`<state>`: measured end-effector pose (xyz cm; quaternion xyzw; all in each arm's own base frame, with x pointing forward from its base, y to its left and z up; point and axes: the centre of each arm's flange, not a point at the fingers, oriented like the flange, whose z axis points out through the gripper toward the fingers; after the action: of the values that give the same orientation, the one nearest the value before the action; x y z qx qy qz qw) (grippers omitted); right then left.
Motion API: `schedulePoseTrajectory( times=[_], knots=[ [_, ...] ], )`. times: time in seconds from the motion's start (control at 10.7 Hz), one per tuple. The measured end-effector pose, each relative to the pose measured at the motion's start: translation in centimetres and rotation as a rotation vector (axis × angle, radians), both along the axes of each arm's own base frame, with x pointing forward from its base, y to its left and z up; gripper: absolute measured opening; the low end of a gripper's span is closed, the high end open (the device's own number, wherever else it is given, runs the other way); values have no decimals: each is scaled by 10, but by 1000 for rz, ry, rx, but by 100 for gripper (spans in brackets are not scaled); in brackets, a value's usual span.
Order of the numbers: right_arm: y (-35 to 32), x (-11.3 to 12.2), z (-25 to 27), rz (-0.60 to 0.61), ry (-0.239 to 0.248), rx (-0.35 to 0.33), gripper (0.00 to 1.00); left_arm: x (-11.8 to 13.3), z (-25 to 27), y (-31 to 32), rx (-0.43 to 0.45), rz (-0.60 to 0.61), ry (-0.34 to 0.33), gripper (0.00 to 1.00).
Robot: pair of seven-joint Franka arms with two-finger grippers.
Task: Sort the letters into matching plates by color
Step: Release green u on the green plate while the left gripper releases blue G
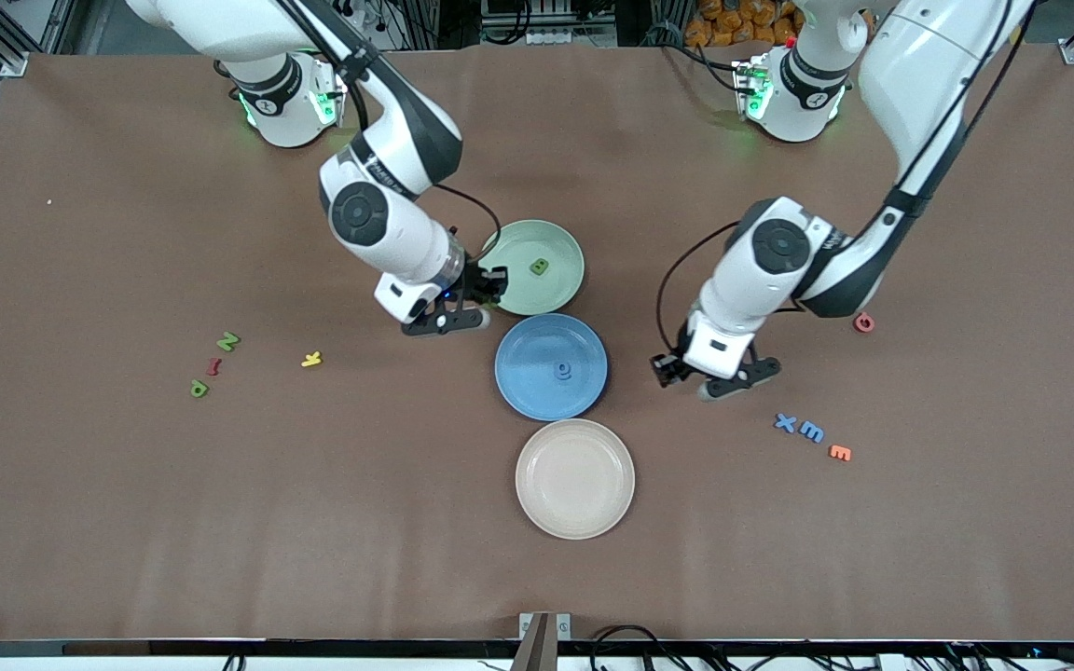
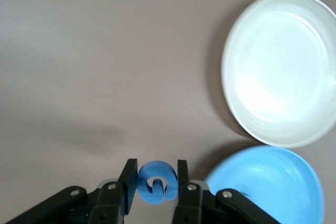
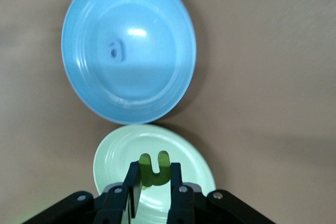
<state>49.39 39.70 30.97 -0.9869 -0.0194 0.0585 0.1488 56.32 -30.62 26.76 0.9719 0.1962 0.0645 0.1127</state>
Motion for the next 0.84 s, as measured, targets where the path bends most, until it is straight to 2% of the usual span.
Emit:
schedulePoseTrajectory(
  times=[0.47,0.84],
  knots=[
    [37,-68,-34,49,54,-67,26,-8,1,-101,-109,47,19,34],
    [38,-93,-59,21,36,-67,26,-12,26,-137,-165,93,-2,34]
  ],
)
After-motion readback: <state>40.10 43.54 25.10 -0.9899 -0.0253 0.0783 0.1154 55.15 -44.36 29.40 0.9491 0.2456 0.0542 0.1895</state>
